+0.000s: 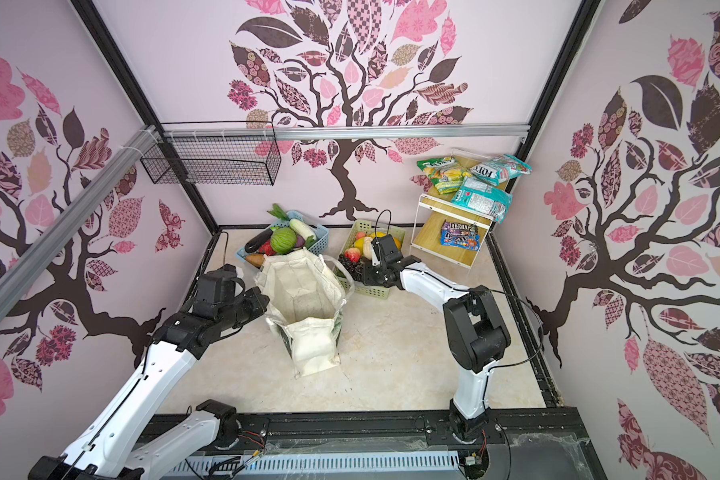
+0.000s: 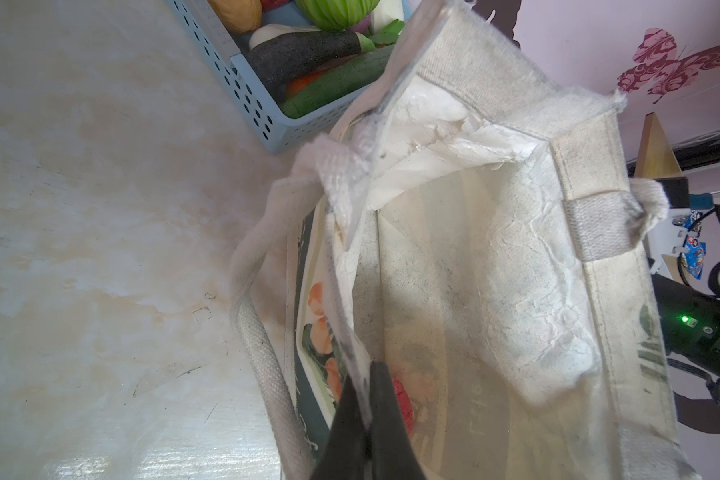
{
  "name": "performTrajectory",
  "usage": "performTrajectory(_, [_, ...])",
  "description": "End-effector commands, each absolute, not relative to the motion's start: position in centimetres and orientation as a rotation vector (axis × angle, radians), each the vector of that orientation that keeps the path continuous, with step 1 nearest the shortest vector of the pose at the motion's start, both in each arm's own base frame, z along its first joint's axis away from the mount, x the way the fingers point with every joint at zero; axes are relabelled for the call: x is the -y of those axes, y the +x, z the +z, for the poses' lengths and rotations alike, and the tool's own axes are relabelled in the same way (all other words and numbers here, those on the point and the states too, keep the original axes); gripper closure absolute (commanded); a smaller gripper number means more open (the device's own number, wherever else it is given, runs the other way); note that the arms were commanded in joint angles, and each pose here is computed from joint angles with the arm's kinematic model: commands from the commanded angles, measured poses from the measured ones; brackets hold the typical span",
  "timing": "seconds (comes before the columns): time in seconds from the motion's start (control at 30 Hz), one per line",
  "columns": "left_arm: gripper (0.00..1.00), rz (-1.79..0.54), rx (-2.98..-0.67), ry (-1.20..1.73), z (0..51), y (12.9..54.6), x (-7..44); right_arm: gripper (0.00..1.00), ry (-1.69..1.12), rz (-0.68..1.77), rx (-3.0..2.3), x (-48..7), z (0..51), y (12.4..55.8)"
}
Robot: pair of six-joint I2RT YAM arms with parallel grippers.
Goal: Place the food into the grocery bag and tie it
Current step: 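Reach the right gripper into the green fruit basket and grasp the black grapes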
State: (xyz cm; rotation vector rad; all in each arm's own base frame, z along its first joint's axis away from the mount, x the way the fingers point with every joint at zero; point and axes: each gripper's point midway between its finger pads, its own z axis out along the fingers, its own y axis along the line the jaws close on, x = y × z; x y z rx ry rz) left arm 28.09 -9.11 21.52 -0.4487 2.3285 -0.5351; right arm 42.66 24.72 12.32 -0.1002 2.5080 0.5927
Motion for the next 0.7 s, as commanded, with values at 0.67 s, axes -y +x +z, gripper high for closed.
performTrajectory(0.67, [0.98, -0.557, -2.314, -0.445, 21.7, 28.2, 9.3, 0.97, -0.141, 0.627, -2.364, -24.9, 20.0, 43.0])
